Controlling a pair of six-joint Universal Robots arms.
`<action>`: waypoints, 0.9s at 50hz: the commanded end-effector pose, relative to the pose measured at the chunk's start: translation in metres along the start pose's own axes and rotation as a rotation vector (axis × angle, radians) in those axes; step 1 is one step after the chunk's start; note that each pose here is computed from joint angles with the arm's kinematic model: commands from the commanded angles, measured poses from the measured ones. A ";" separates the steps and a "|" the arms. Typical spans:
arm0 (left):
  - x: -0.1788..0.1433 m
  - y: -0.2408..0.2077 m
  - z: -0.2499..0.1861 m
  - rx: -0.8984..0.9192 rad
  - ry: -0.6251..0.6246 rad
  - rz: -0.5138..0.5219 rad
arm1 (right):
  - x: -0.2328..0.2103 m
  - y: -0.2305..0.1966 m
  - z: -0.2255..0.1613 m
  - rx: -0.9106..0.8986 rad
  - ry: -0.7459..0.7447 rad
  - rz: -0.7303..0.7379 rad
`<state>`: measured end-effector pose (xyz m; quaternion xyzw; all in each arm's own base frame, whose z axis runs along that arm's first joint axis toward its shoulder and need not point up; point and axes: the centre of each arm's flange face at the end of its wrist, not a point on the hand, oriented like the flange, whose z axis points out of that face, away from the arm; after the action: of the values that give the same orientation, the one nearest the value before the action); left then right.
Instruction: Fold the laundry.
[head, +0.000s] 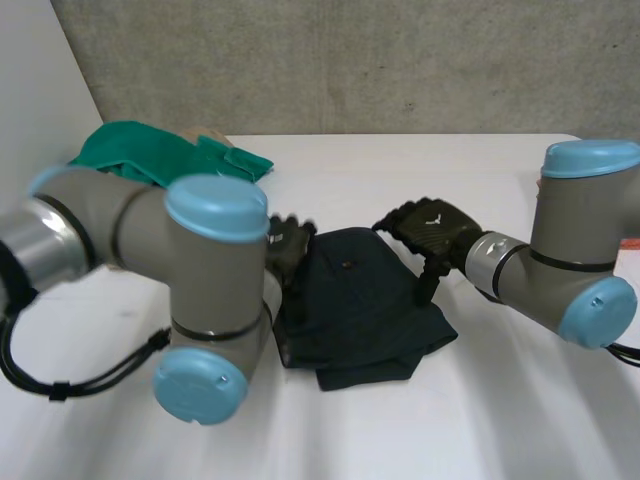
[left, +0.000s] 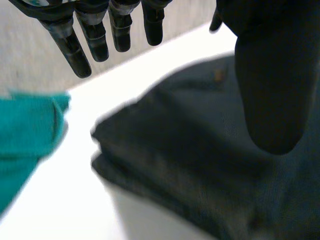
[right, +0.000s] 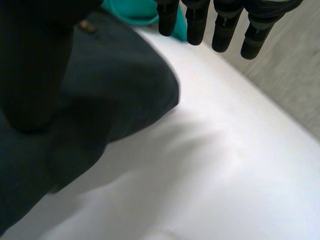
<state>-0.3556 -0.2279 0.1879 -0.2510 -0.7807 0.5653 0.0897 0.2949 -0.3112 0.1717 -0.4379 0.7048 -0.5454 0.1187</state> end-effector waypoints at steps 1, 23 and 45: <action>-0.005 -0.056 -0.013 0.167 0.114 -0.032 | -0.009 -0.013 -0.032 0.121 0.062 -0.048; 0.005 -0.098 -0.026 0.298 0.618 0.005 | -0.084 0.056 -0.051 0.197 0.011 -0.102; 0.004 -0.101 -0.029 0.303 0.604 0.006 | -0.070 0.023 0.000 0.395 0.069 -0.200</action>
<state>-0.3762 -0.2260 0.2892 -0.3931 -0.6266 0.5742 0.3509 0.3178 -0.2464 0.1143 -0.4654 0.5633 -0.6706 0.1282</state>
